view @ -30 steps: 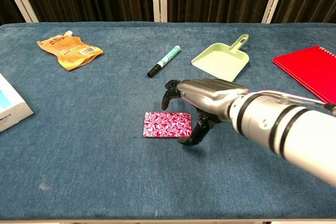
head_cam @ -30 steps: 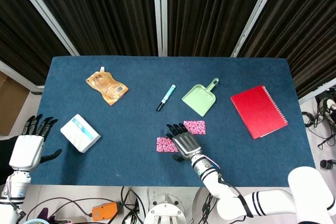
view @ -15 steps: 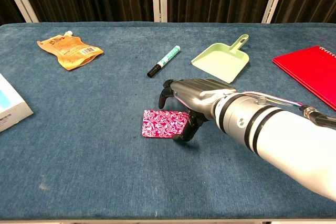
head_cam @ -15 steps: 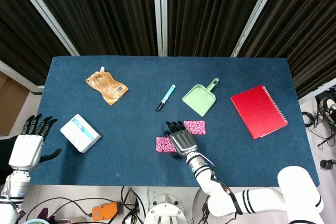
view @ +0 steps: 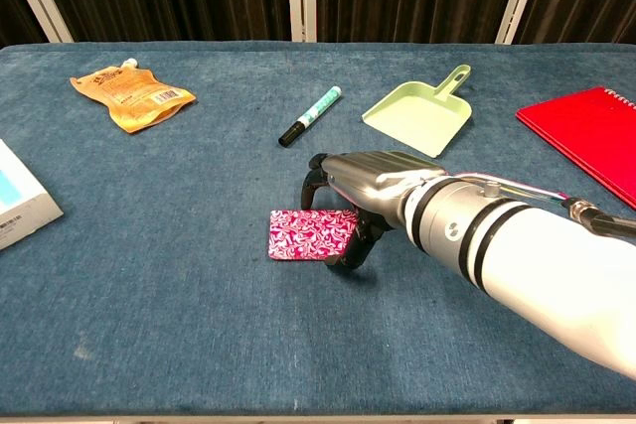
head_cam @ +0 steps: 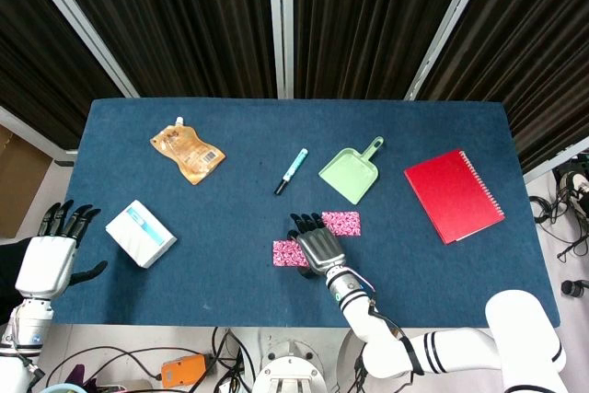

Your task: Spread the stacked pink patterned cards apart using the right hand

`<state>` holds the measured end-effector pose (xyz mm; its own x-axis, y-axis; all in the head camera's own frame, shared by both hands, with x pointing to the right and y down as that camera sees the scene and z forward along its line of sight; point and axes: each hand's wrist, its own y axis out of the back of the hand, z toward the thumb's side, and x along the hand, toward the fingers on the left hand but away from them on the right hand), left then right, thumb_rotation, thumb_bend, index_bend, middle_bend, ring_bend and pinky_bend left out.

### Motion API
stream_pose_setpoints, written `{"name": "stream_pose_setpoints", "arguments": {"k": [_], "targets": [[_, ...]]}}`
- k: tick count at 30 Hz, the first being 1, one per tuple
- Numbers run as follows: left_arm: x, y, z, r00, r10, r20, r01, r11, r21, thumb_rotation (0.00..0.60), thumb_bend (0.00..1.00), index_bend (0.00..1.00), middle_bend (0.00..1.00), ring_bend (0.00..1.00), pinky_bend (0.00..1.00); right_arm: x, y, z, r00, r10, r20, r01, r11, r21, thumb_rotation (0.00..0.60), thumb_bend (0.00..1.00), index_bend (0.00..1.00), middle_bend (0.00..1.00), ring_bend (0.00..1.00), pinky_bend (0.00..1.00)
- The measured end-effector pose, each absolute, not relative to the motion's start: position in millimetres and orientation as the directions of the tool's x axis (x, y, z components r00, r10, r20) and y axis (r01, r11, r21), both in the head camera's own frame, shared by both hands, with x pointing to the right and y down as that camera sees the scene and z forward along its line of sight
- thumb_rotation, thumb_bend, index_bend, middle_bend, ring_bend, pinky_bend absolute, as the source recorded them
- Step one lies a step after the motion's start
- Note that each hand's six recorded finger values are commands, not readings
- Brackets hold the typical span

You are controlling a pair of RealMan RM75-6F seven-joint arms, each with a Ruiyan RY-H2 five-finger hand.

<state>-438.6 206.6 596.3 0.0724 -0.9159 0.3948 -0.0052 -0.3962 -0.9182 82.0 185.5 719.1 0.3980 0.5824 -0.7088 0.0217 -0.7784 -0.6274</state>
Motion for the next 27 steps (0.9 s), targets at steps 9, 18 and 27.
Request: {"name": "stream_pose_setpoints", "arguments": {"k": [9, 18, 27], "targets": [[-439.6, 206.7, 596.5, 0.070, -0.916, 0.395, -0.004, -0.396, -0.918, 0.600, 0.08, 0.15, 0.13, 0.00, 0.00, 80.5, 184.2, 718.5, 0.398, 0.586, -0.706, 0.023, -0.776, -0.631, 0.600, 0.43, 0.38, 0.05, 0.00, 0.00], [-439.4, 206.7, 597.4, 0.070, -0.915, 0.398, -0.002, -0.399, -0.917, 0.600, 0.08, 0.15, 0.13, 0.00, 0.00, 80.5, 183.3, 718.7, 0.396, 0.588, -0.705, 0.023, -0.774, -0.633, 0.600, 0.43, 0.46, 0.05, 0.00, 0.00], [-439.9, 207.5, 596.5, 0.068, -0.915, 0.397, -0.001, -0.398, -0.917, 0.600, 0.08, 0.15, 0.13, 0.00, 0.00, 82.2, 179.8, 713.1, 0.408, 0.600, -0.688, 0.052, -0.768, -0.639, 0.600, 0.44, 0.49, 0.07, 0.00, 0.00]]}}
